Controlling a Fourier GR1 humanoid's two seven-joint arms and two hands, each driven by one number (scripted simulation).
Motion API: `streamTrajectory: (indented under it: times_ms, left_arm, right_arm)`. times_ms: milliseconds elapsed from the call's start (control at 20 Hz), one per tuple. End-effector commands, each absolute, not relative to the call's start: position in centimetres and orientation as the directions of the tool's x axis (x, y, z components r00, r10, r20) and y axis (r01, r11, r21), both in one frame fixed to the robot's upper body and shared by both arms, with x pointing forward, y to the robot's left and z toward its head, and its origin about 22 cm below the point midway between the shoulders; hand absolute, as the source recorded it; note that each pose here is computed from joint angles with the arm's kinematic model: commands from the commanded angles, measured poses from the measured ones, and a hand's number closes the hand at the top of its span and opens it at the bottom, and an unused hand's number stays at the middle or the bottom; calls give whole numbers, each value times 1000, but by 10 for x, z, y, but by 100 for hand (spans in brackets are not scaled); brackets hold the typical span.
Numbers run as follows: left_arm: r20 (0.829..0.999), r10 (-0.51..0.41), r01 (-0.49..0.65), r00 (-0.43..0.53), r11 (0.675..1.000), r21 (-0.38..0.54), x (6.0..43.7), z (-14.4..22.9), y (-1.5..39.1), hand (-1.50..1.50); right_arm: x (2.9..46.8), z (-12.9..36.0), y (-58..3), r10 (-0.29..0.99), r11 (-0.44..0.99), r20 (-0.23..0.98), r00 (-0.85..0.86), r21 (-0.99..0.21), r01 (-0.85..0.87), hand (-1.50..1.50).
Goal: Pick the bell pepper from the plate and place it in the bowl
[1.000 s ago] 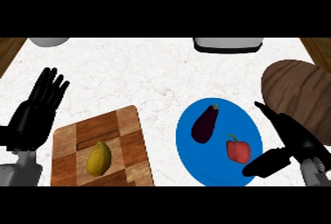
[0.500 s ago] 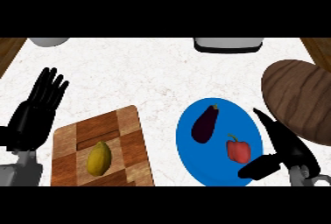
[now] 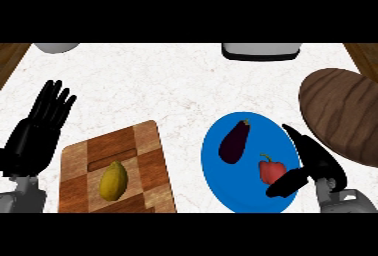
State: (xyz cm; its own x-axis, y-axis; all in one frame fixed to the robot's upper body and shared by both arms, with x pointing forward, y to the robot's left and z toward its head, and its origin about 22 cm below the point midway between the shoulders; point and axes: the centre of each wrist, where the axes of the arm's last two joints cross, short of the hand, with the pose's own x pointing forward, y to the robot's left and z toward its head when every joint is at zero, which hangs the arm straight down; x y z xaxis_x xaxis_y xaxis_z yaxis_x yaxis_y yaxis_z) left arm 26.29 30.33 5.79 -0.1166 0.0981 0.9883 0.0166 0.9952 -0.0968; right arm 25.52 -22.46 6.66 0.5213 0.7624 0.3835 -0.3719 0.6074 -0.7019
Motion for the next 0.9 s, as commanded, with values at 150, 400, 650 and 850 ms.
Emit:
streamTrajectory:
  times_ms: [150, 400, 650, 850]
  left_arm:
    - [987, 111, 17, -114, 994, -110, 274, 59, 301, 0]
    - [988, 96, 19, -122, 995, -95, 276, 62, 305, 0]
    - [989, 93, 24, -119, 996, -91, 263, 55, 302, 0]
    - [991, 91, 32, -102, 996, -88, 258, 50, 291, 0]
  right_arm:
    - [271, 58, -210, 789, 570, 305, 532, -687, -451, 150]
    - [255, 53, -200, 889, 420, 230, 396, -755, -504, 150]
    - [265, 48, -207, 902, 397, 230, 365, -776, -490, 150]
    - [270, 62, -205, 914, 358, 193, 356, -798, -485, 150]
